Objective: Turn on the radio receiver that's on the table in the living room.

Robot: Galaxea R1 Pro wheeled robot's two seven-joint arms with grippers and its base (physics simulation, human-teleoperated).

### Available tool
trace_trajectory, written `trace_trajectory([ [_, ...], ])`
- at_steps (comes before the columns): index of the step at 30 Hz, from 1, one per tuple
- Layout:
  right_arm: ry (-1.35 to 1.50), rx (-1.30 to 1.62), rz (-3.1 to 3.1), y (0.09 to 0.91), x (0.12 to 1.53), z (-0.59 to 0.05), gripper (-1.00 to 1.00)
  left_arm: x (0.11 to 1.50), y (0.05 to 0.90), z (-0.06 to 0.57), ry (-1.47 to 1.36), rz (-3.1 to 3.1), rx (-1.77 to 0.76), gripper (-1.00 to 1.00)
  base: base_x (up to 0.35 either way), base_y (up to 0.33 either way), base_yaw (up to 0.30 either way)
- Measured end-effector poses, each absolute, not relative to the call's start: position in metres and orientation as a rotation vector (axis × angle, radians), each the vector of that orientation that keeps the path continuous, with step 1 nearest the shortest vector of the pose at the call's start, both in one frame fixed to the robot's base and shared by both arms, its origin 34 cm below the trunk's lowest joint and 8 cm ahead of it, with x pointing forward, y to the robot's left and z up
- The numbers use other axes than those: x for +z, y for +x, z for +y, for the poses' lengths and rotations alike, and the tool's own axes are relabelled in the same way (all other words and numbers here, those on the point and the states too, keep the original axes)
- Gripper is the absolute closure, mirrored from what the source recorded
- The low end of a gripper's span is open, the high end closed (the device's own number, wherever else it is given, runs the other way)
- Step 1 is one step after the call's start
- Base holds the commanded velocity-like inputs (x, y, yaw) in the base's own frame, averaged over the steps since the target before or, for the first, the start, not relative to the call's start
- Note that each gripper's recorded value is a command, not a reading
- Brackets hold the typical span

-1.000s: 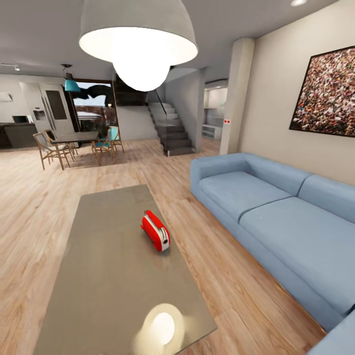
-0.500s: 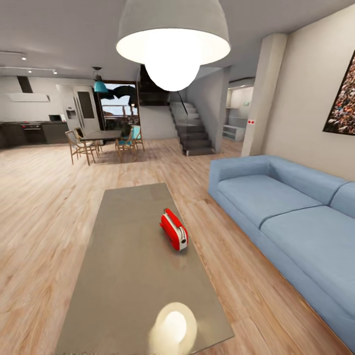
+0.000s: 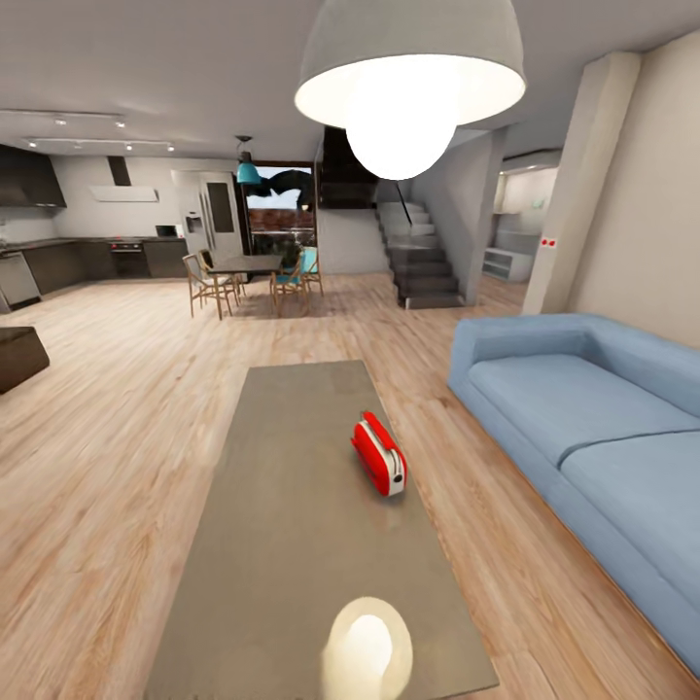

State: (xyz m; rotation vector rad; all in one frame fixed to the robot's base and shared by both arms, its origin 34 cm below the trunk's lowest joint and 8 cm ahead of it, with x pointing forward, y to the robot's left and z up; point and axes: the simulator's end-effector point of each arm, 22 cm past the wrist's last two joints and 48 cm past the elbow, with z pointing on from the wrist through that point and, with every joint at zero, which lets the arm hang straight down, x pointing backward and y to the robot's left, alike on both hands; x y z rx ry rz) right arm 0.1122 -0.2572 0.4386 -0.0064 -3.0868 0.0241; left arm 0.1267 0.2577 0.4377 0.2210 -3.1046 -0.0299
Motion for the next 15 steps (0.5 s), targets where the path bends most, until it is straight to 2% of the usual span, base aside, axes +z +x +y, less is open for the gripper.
trace_trajectory([
  [3,-0.006,0.024,-3.087,0.1123,0.4386,-0.2572,-1.00,0.4377,0.1267,0.2576,0.221,-3.105,-0.030,-1.00,0.000,0.000,0.205],
  [7,-0.007,0.024,-3.087,0.1123,0.4386,-0.2572,-1.00,0.4377,0.1267,0.2581,0.219,-3.105,-0.031,-1.00,0.024,0.000,0.056],
  [15,-0.006,0.024,-3.087,0.1123,0.4386,-0.2571,-1.00,0.4377,0.1266,0.2586,0.218,-3.105,-0.031,-1.00,0.282,0.000,0.003],
])
